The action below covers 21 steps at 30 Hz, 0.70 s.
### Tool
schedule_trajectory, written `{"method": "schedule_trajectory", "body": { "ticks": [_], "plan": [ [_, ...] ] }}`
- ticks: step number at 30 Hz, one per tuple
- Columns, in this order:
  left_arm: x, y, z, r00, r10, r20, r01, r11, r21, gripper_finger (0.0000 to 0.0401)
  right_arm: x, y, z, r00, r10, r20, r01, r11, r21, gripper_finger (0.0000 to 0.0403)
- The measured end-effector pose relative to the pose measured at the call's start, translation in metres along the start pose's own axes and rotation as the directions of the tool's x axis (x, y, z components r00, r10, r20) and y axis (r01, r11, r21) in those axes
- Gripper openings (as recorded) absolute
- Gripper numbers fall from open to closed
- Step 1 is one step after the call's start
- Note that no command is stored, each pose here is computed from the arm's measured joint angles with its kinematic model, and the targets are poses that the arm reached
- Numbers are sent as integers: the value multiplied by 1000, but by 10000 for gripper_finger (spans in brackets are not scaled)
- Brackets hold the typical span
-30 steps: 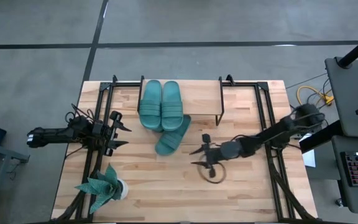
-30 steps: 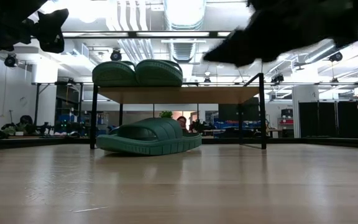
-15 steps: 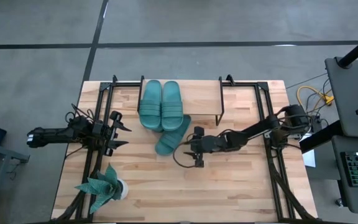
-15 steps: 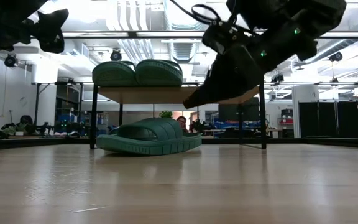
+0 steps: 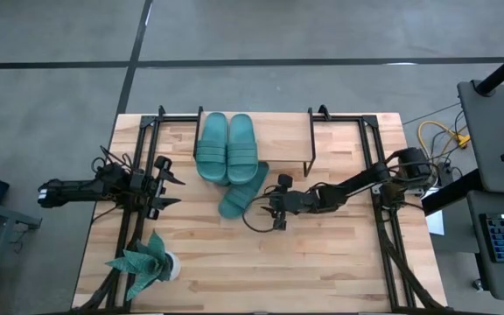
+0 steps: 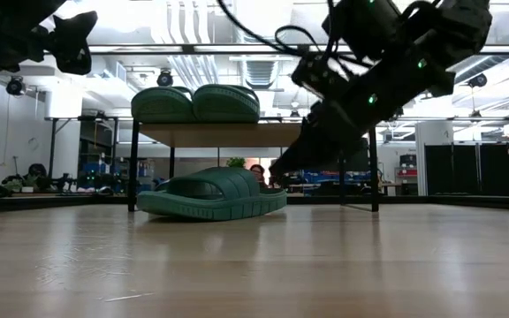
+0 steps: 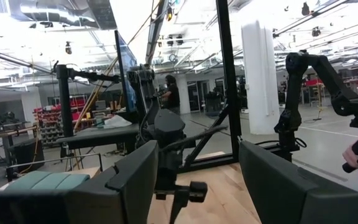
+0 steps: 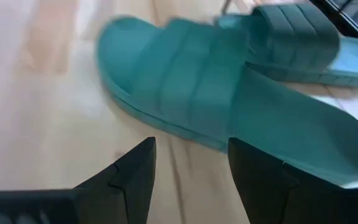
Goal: Pick and place slides into the shelf
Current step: Put the blue slipper on the shelf
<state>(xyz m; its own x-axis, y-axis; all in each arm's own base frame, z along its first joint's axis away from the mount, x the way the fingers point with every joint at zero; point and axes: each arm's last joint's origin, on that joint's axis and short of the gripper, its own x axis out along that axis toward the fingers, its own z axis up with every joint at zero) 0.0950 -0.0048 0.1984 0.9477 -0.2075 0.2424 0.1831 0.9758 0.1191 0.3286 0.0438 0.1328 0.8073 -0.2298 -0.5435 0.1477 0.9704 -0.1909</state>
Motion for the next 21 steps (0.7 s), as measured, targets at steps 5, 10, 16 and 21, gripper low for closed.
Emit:
{"method": "schedule_trajectory", "body": {
  "ticks": [5, 10, 16, 21],
  "plan": [
    [0, 0, 0, 1000, 0, 1, 0, 1000, 0, 211, 10, 1, -5, 998, -49, 25, 50, 999, -16, 191],
    [0, 0, 0, 1000, 0, 0, 0, 1000, 0, 211, 20, -1, -11, 997, -62, 35, 63, 997, -33, 191],
    [0, 0, 0, 1000, 1, 1, -1, 1000, 0, 211, 26, -9, -13, 996, -84, 37, 85, 996, -4, 191],
    [0, 0, 0, 1000, 1, 2, -1, 1000, 1, 211, 27, -14, -11, 995, -89, 51, 88, 996, 19, 192]
  ]
}}
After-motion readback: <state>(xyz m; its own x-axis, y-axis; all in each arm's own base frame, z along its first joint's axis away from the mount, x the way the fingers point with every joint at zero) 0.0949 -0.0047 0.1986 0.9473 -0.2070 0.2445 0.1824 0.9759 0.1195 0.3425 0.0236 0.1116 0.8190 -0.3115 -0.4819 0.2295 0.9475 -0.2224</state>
